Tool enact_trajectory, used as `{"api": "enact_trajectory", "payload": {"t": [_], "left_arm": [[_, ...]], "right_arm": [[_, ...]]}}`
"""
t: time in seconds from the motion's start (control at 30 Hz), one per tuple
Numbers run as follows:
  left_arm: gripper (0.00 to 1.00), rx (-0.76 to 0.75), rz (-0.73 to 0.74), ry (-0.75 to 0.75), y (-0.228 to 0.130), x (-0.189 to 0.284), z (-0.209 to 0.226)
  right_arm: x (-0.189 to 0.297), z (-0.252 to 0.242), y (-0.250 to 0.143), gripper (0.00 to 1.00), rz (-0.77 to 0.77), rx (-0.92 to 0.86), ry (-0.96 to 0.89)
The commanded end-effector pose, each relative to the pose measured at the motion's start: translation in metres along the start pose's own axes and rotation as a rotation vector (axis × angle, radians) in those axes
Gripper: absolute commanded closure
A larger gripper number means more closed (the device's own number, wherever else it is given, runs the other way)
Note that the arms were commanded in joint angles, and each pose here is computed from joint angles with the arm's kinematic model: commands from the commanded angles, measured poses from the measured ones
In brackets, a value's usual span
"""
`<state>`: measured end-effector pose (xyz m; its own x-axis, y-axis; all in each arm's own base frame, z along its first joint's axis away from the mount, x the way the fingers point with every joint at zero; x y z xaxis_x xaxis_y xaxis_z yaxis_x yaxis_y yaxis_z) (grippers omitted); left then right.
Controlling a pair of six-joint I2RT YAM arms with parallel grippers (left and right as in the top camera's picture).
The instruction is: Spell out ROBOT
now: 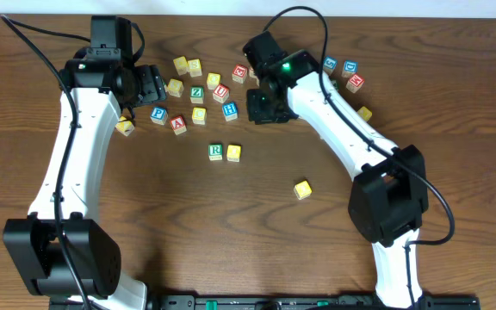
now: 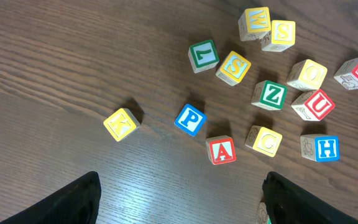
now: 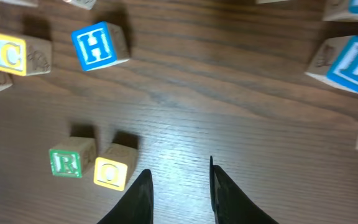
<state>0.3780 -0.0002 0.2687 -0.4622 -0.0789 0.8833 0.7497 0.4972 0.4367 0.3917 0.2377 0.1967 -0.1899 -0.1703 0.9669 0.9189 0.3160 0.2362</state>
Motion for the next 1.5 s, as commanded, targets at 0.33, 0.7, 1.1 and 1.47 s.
{"api": "enact_trajectory", "payload": {"t": [0.33,0.7,1.1,1.47], "left_arm": [[0.18,-0.008,0.012,0.008,-0.002,-0.004,0.000],[0.18,-0.008,0.012,0.008,-0.002,-0.004,0.000],[0.18,-0.008,0.012,0.008,-0.002,-0.004,0.000],[0.18,-0.008,0.012,0.008,-0.002,-0.004,0.000]], "right_arm": [[0.018,-0.038,-0.086,0.48,0.474,0.069,-0.073],[-0.018,-0.031,-0.106,0.36,0.505,0.180,-0.061],[-0.031,-0.036,-0.121,0.38,0.559,0.194,-0.084],[-0.037,-0.040,-0.119,0.85,0.531,0.184,-0.086]]}}
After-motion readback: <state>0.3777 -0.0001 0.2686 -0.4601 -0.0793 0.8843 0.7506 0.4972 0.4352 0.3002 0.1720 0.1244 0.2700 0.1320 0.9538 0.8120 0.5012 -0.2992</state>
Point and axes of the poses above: each gripper's point midway between its finger pads, its own x axis back along the fingers, its own z axis along the line the jaws close on, y = z × x, the point moved 10 cm from there along x, back along the fingers, and after that the axes turned 15 degrees about x, right-handed, at the moved point
